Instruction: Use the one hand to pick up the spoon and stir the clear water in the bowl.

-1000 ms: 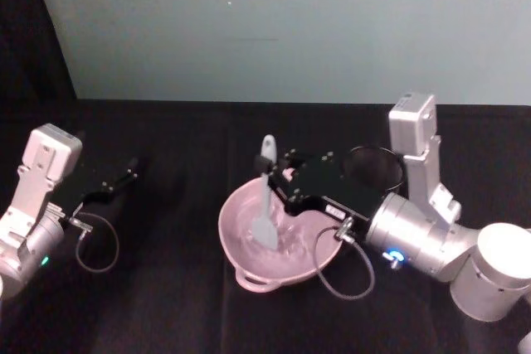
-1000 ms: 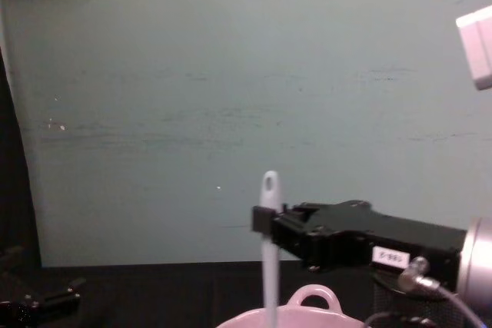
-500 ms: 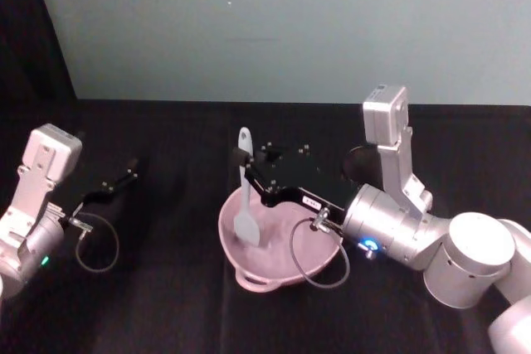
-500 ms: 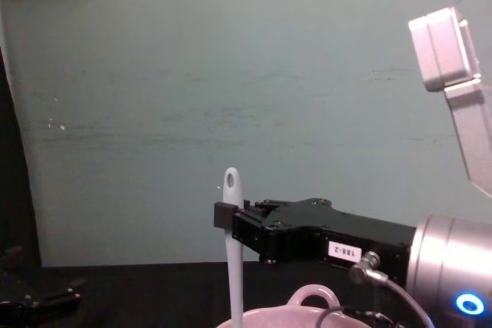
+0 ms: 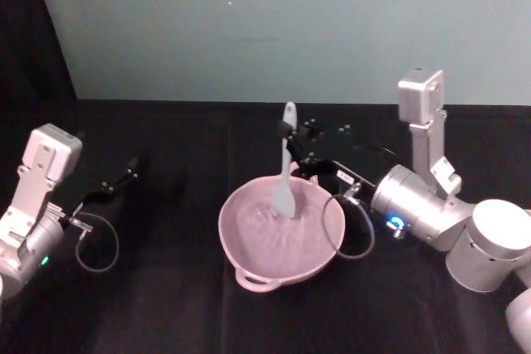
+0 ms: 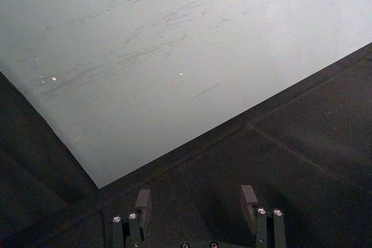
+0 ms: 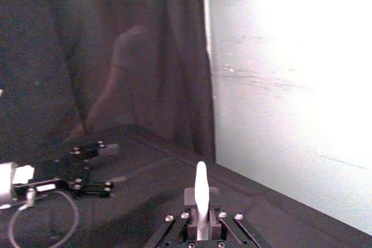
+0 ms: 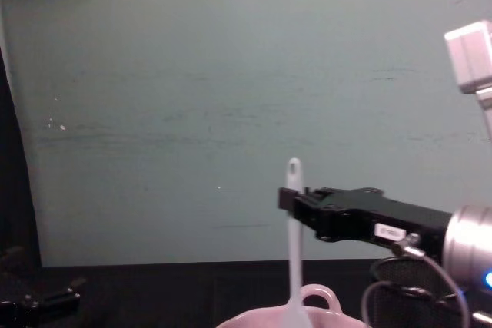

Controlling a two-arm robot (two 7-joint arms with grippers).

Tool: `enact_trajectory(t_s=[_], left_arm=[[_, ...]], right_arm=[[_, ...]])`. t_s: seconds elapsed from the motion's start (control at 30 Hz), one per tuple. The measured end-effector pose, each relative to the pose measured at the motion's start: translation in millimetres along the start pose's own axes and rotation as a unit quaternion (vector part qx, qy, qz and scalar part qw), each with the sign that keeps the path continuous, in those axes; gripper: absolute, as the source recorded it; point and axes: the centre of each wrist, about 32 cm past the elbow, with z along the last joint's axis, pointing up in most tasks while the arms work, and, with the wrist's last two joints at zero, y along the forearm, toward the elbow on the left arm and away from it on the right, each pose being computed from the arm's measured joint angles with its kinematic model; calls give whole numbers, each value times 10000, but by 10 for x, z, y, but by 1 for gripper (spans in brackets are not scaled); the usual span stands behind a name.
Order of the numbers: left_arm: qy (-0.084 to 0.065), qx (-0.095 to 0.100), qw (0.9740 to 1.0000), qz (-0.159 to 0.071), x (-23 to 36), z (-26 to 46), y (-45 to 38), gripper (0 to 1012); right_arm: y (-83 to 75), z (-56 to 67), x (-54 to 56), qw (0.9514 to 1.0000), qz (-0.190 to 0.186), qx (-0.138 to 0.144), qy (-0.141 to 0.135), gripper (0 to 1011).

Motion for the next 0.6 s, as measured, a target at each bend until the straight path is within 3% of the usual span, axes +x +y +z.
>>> enact_trajectory(t_s=[0.3,0.6], left_arm=[[0,0,10000,0,0,0,0,1005],[0,0,10000,0,0,0,0,1005]], right_arm=[[-180,53,49,9999,-136,-16,-92,114],[-250,78,-118,9999,134,-44,-86,113]])
